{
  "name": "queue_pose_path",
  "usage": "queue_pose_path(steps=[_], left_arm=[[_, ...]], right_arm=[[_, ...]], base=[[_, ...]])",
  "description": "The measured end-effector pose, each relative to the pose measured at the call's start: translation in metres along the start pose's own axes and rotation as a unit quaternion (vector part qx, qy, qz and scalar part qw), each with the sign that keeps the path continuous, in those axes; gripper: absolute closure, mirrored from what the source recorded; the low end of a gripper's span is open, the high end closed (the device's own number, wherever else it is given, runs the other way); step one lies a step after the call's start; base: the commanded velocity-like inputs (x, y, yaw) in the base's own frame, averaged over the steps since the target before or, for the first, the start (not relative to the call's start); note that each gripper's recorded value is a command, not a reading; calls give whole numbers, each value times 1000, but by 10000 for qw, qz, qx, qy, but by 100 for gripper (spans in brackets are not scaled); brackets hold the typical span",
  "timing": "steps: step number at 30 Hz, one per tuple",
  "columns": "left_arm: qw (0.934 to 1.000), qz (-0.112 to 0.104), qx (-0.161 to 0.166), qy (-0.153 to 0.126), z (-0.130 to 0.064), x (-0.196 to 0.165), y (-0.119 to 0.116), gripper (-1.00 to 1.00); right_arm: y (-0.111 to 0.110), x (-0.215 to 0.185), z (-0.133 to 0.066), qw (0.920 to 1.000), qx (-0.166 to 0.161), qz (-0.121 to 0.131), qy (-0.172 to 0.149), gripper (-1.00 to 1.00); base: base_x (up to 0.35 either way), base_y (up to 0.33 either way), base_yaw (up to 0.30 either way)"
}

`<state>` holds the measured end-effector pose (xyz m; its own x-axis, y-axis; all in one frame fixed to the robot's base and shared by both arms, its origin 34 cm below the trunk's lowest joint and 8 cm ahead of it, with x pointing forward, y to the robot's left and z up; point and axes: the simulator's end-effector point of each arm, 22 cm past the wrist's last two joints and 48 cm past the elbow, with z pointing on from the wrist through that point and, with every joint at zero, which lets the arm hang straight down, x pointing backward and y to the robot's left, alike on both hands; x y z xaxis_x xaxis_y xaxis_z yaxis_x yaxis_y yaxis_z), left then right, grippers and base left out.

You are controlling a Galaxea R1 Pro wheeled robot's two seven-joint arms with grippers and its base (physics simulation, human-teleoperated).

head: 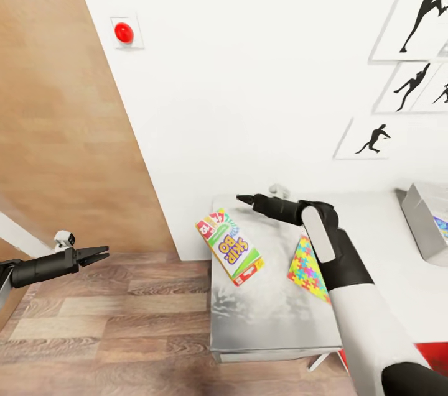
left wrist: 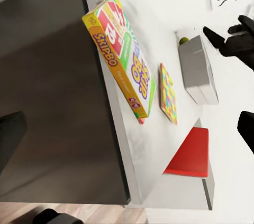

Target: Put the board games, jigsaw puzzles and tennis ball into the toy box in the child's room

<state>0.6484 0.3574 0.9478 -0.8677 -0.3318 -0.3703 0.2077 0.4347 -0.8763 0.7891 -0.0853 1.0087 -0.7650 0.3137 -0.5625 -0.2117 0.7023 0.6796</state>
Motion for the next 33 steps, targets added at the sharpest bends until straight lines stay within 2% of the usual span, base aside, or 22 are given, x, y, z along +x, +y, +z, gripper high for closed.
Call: queue_pose_path(steps=[2, 6, 9, 10, 13, 15, 17, 19, 25, 33], left_arm=[[10000, 13, 5, -7, -1, -1, -1, -100], [10000, 38, 14, -19, -1, -2, -4, -100], [10000, 57, 21, -28, -2, -3, -6, -100], [10000, 64, 24, -31, -2, -4, -7, -100], [10000, 84, 31, -41, -3, -5, -9, -100], [9999, 95, 35, -48, -3, -5, -10, -100], [9999, 109, 39, -55, -4, -6, -12, -100], [9999, 127, 42, -62, -5, -7, -13, -100], [9998, 168, 59, -81, -6, -9, -17, -100], [9994, 327, 74, -102, -7, -11, -22, -100]], right_arm=[[26, 4, -15, 9990, -407, -62, -145, -100], [53, 17, -37, 9958, -859, -136, -275, -100], [70, 42, -55, 9913, -1282, -26, -281, -100], [76, 54, -63, 9879, -1521, 75, -285, -100], [86, 70, -78, 9801, -1943, 236, -334, -100], [97, 91, -100, 9656, -2518, 413, -495, -100], [103, 100, -111, 9570, -2793, 452, -638, -100], [111, 112, -130, 9428, -3182, 405, -909, -100], [122, 121, -146, 9309, -3468, 284, -1114, -100], [126, 120, -153, 9270, -3546, 214, -1199, -100]], base=[[0, 22, -118], [0, 17, -120], [0, 89, -126], [0, 161, -129], [0, 191, -131], [0, 117, -134], [0, 68, -135], [0, 31, -138], [0, 13, -163], [0, 2, -156]])
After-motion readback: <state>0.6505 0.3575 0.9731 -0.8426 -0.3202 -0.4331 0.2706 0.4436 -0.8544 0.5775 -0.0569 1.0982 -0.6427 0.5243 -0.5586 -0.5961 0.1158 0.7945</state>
